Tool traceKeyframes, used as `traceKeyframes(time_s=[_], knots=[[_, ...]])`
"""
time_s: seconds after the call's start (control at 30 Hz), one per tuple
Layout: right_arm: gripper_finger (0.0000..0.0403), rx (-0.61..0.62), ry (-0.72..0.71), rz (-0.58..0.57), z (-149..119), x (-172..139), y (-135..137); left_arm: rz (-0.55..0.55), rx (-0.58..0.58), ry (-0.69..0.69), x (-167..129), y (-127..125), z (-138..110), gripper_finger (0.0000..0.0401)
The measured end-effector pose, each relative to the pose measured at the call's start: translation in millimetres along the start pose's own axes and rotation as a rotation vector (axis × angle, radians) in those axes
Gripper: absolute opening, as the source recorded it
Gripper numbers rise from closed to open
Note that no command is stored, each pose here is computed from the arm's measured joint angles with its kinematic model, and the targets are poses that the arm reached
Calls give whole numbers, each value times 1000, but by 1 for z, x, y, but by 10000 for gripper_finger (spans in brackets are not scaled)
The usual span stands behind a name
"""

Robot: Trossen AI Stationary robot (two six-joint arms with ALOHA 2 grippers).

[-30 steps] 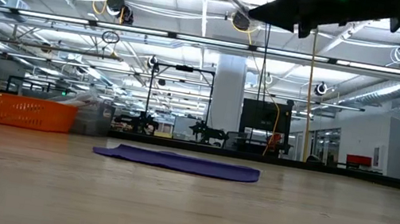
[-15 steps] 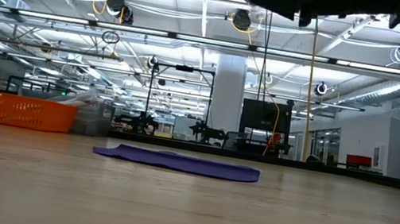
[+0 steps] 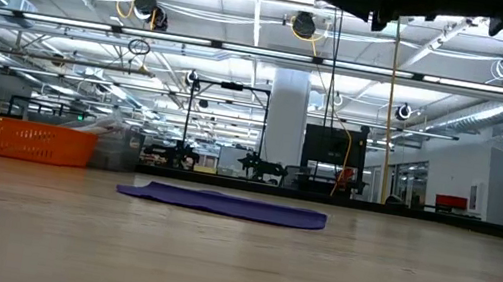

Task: Pick & Place Toothbrushes
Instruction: Put the purple toothbrush into the orange bin

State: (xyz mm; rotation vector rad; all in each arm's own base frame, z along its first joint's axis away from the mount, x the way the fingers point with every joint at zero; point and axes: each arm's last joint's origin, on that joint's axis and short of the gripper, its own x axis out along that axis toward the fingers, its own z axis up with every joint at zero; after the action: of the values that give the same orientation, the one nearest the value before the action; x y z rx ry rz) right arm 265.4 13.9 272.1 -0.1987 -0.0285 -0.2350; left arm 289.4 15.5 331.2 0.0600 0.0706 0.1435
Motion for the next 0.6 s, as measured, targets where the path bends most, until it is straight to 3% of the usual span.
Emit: traceKeyframes(time_s=[0.37,0.43,0.6], knots=[[3,5,47,23,-11,6,5,12,13,-33,0,1,3,169],[3,2,44,23,-11,6,5,13,13,-33,0,1,3,139],[3,-1,42,9,-10,6,4,-5,26,-14,0,0,1,20]])
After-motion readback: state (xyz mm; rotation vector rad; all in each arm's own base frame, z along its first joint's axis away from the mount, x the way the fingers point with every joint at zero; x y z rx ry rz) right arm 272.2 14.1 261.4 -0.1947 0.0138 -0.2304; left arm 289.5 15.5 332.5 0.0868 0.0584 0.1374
